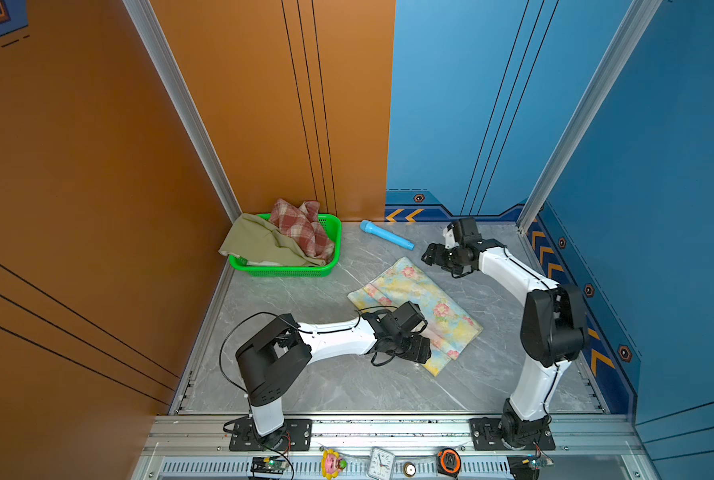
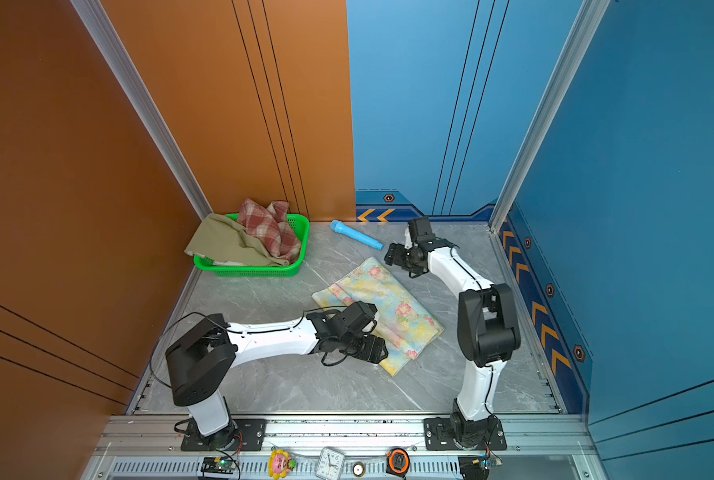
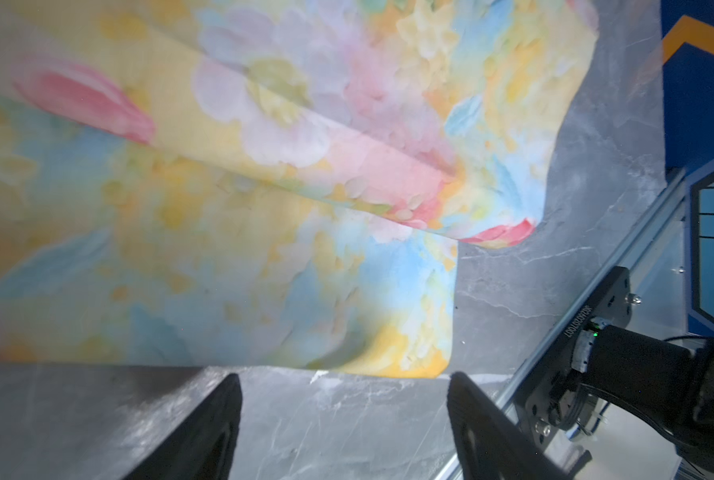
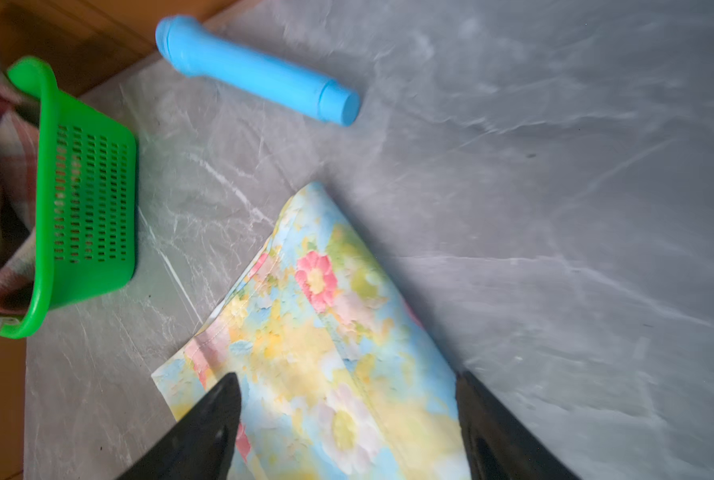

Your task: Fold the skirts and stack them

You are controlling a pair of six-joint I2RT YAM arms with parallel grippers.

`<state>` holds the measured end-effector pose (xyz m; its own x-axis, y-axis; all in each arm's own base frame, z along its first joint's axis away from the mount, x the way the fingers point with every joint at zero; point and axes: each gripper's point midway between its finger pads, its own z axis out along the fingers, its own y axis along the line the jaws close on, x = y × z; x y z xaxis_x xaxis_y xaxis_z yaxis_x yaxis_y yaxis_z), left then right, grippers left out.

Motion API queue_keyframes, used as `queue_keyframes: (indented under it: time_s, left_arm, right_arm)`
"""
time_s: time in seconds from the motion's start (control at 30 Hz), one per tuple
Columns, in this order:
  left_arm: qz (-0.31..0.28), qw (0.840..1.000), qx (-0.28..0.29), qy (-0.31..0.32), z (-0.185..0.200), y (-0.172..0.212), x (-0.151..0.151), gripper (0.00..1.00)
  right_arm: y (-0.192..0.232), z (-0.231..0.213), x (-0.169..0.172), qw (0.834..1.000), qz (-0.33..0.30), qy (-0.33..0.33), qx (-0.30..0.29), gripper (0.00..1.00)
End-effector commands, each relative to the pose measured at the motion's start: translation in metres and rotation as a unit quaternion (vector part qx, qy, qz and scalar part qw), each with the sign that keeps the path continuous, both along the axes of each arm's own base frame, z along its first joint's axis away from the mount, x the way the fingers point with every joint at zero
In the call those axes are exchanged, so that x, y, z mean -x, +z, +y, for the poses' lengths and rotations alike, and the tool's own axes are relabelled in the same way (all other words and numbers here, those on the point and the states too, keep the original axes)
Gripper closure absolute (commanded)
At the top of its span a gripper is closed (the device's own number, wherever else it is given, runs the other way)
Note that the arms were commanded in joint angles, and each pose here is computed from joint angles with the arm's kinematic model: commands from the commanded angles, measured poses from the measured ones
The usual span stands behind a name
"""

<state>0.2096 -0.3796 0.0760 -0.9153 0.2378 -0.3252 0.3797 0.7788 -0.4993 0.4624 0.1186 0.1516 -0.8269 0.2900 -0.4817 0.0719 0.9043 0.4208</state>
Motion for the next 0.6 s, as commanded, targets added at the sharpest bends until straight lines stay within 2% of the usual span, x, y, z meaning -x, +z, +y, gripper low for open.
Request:
queue_keyframes:
  time_s: [0.0,0.27,0.43,0.57]
  left_arm:
    - [-0.013,1.000,0.008,0.006,0.031,0.023,-0.011,0.20]
    - [-0.055,0.988,-0.041,0.137,0.117,0.035,-0.103,0.26]
    - [-0.069,0.980,-0.095,0.160,0.138,0.024,-0.152,0.26]
    - [-0.070,0.974,-0.138,0.168,0.150,0.004,-0.178,0.26]
  right_arm:
    - [0.013,-0.035,0.038,0.998,0.007,-0.040,0.049,0.19]
    - [0.002,-0.073,0.134,0.986,0.031,-0.155,0.060,0.27]
    - [-0.028,-0.081,0.183,0.979,0.068,-0.185,0.058,0.30]
    - [-0.050,-0.076,0.196,0.976,0.097,-0.189,0.039,0.30]
